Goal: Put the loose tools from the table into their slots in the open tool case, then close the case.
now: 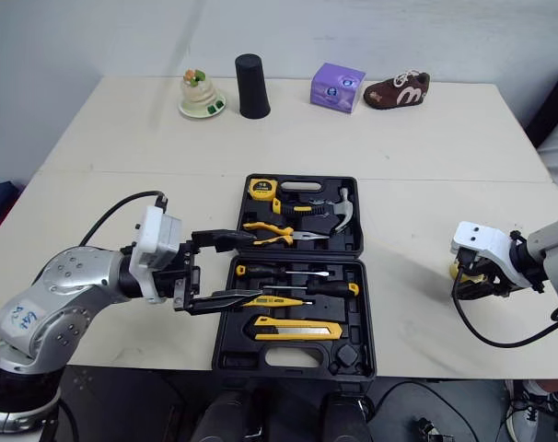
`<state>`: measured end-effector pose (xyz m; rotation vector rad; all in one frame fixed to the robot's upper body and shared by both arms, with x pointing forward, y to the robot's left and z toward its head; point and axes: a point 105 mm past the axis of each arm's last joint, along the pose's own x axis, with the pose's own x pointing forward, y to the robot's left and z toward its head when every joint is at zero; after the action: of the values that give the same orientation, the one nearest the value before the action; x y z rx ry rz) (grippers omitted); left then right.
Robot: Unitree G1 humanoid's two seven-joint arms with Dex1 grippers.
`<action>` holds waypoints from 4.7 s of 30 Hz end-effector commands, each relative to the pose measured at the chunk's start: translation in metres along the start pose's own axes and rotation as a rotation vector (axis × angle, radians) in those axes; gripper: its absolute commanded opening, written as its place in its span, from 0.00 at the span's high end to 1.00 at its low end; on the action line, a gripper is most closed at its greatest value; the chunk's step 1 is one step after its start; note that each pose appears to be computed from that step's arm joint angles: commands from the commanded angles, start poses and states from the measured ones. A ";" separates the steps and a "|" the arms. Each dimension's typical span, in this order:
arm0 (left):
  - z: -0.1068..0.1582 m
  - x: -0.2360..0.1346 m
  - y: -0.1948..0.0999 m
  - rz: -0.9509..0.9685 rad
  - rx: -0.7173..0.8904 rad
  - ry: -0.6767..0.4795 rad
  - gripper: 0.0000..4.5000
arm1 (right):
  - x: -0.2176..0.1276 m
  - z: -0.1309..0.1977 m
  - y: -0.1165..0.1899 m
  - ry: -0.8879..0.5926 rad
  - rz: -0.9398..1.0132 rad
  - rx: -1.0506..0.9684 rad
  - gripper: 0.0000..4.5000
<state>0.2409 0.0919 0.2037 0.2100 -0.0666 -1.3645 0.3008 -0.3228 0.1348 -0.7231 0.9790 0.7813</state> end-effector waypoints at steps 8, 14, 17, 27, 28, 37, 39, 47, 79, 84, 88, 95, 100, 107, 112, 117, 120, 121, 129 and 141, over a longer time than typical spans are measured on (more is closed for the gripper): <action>0.007 0.001 -0.007 -0.045 0.117 -0.024 0.00 | -0.019 0.046 0.006 -0.064 0.012 -0.324 0.99; 0.001 -0.002 -0.009 -0.080 0.129 0.009 0.00 | -0.020 0.096 0.061 -0.188 0.195 -0.495 0.99; -0.002 -0.004 -0.013 -0.092 0.102 0.017 0.00 | -0.018 0.106 0.100 -0.237 0.320 -0.601 0.99; -0.012 -0.009 -0.020 -0.078 0.069 0.050 0.00 | -0.018 0.102 0.179 -0.262 0.672 -0.701 0.99; -0.014 -0.010 -0.022 -0.079 0.068 0.060 0.00 | -0.018 0.103 0.181 -0.264 0.685 -0.705 0.99; -0.019 -0.013 -0.030 -0.074 0.051 0.088 0.00 | 0.000 0.104 0.181 -0.251 0.668 -0.743 0.99; -0.020 -0.013 -0.032 -0.077 0.041 0.092 0.00 | 0.005 0.100 0.183 -0.236 0.675 -0.768 0.99; -0.024 -0.015 -0.039 -0.099 0.023 0.121 0.00 | 0.016 0.102 0.187 -0.231 0.684 -0.754 0.99; -0.037 -0.027 -0.046 -0.115 -0.028 0.161 0.00 | -0.019 0.099 0.172 -0.221 0.750 -0.697 0.32; -0.038 -0.026 -0.047 -0.110 -0.027 0.160 0.00 | -0.036 0.122 0.176 -0.529 0.838 -0.640 0.32; -0.038 -0.025 -0.046 -0.103 -0.018 0.155 0.00 | -0.029 0.117 0.180 -0.659 0.873 -0.543 0.51; -0.036 -0.026 -0.044 -0.103 -0.006 0.160 0.00 | 0.006 0.118 0.184 -0.785 0.762 -0.585 0.98; -0.036 -0.028 -0.043 -0.096 -0.004 0.166 0.00 | 0.035 0.104 0.181 -0.759 0.704 -0.611 0.98; -0.036 -0.031 -0.042 -0.076 -0.005 0.174 0.00 | 0.071 0.065 0.172 -0.600 0.667 -0.555 0.98; -0.036 -0.033 -0.042 -0.066 -0.007 0.181 0.00 | 0.068 0.068 0.173 -0.621 0.681 -0.480 0.98; -0.032 -0.040 -0.039 -0.020 -0.099 0.158 0.00 | 0.054 0.078 0.159 -0.750 0.657 -0.437 0.98; -0.028 -0.049 -0.025 0.106 -0.129 0.115 0.00 | 0.038 0.093 0.143 -0.792 0.620 -0.325 0.98; -0.027 -0.052 -0.020 0.155 -0.121 0.106 0.00 | 0.032 0.101 0.139 -0.820 0.609 -0.289 0.98; -0.042 -0.089 0.023 0.504 -0.112 0.188 0.00 | -0.011 0.126 0.118 -0.960 0.471 -0.061 0.98; -0.091 -0.105 0.063 0.698 -0.098 0.313 0.76 | 0.012 0.072 0.038 -0.955 -0.125 0.137 1.00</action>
<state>0.2914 0.2197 0.1332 0.2395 0.1917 -0.6207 0.3002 -0.2253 0.1373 -0.1643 0.1717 0.8993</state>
